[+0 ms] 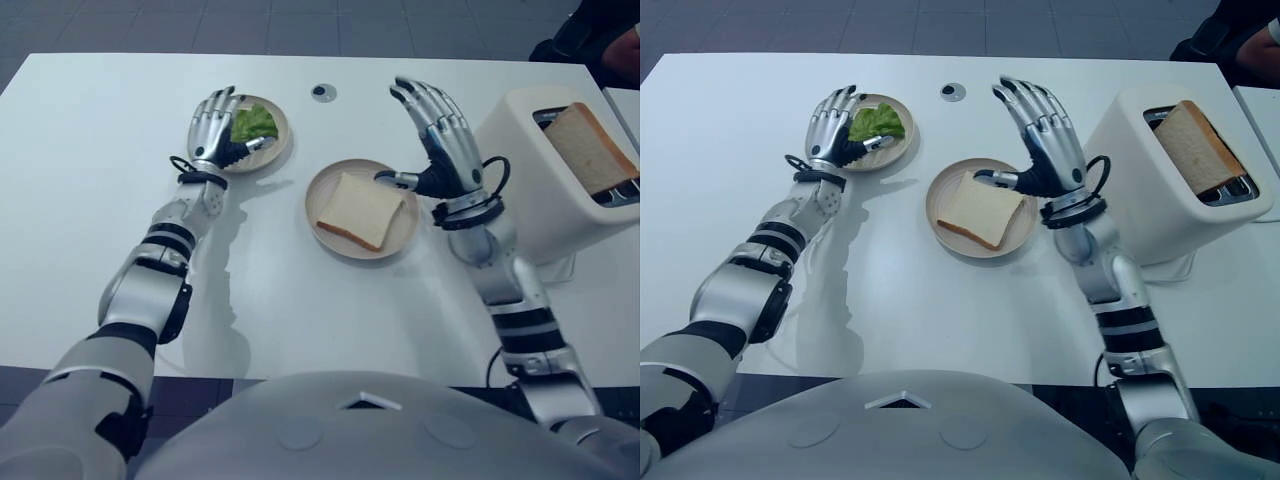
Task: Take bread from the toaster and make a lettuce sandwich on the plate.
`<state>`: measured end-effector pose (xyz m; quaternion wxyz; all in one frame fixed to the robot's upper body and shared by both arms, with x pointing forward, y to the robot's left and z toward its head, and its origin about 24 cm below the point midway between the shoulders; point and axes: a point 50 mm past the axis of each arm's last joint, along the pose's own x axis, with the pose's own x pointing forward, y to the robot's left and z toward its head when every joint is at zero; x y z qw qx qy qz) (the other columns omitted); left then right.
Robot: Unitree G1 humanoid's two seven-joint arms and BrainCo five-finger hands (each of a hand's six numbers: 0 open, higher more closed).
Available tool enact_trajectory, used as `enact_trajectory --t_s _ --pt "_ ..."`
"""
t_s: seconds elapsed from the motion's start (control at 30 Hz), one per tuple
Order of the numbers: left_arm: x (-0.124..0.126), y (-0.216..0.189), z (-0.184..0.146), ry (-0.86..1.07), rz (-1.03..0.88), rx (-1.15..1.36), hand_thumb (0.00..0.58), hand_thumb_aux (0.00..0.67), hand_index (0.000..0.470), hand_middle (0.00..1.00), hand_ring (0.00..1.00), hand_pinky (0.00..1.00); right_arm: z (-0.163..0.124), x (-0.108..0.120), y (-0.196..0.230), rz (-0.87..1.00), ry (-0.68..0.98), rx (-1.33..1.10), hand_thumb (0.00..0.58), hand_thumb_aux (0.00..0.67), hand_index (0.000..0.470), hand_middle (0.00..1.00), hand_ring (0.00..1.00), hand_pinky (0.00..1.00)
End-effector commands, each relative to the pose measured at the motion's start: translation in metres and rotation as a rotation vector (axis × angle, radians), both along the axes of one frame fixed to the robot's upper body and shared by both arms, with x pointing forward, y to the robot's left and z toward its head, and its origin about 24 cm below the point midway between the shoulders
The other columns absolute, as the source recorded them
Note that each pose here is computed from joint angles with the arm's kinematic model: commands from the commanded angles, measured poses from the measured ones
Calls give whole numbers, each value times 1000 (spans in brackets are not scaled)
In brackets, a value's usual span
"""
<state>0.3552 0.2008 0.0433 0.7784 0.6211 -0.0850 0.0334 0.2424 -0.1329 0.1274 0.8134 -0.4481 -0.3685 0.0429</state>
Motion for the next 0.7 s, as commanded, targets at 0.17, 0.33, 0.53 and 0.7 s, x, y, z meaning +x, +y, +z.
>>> enact_trajectory --t_s 0.17,0.33,0.53,0.7 --pt "-1 23 -13 187 83 135 0 0 0 0 0 0 -21 -28 29 180 88 31 0 0 0 0 0 0" --pt "-3 24 -17 235 83 155 580 670 470 0 0 0 -14 -32 24 181 69 65 0 0 0 0 0 0" --pt "-1 25 -11 184 86 143 580 670 470 0 0 0 -16 -32 24 184 83 79 0 0 0 0 0 0" --pt "4 11 5 58 9 -92 580 670 470 0 0 0 -15 -31 23 173 73 98 0 0 0 0 0 0"
